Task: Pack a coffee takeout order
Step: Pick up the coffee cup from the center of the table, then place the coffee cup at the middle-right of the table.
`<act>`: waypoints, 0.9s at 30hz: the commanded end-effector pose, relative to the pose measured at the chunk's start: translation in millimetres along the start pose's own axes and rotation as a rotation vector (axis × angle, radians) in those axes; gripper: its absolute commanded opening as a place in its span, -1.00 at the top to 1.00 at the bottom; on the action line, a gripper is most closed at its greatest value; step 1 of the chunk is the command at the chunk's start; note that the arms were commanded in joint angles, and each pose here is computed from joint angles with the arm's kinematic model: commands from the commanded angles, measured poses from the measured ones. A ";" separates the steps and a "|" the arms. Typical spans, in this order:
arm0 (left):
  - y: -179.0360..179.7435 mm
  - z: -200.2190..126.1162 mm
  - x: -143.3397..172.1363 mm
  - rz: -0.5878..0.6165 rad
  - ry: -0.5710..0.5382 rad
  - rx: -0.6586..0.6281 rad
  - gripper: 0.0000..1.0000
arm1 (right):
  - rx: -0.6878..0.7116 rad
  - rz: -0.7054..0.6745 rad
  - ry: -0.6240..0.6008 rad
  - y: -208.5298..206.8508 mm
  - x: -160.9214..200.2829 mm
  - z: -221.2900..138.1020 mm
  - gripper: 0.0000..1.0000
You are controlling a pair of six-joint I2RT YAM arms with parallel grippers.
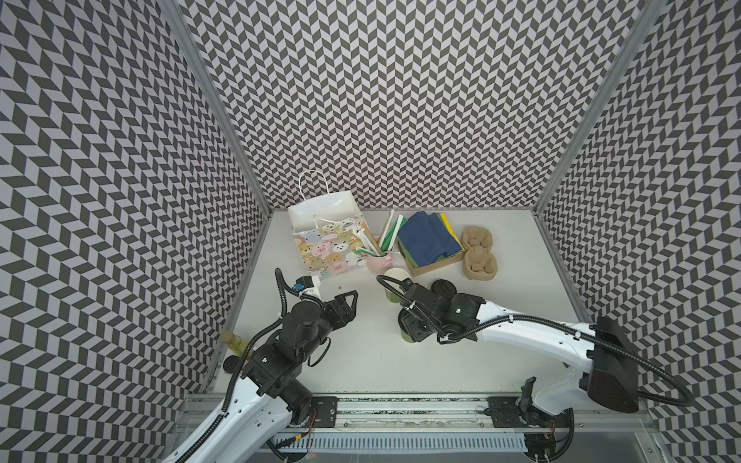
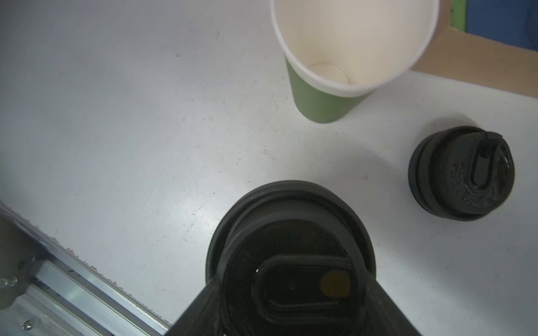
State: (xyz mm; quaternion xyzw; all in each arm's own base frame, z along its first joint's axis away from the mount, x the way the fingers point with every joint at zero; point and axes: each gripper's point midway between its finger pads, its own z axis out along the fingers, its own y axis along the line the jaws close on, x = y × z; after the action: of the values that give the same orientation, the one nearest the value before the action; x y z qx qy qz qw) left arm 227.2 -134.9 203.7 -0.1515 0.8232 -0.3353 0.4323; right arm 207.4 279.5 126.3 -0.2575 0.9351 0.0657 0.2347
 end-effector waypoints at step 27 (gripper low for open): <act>-55.6 36.6 52.3 0.040 0.187 0.185 -0.51 | 0.380 0.621 -0.222 -243.9 -6.9 -72.8 -0.16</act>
State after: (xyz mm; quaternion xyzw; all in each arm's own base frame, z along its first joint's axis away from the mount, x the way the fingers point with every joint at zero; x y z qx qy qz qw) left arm 221.8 -214.2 179.4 -0.0664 0.8428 -0.3980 0.3562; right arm 294.5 63.5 172.6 0.0779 0.9475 -0.0321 0.3086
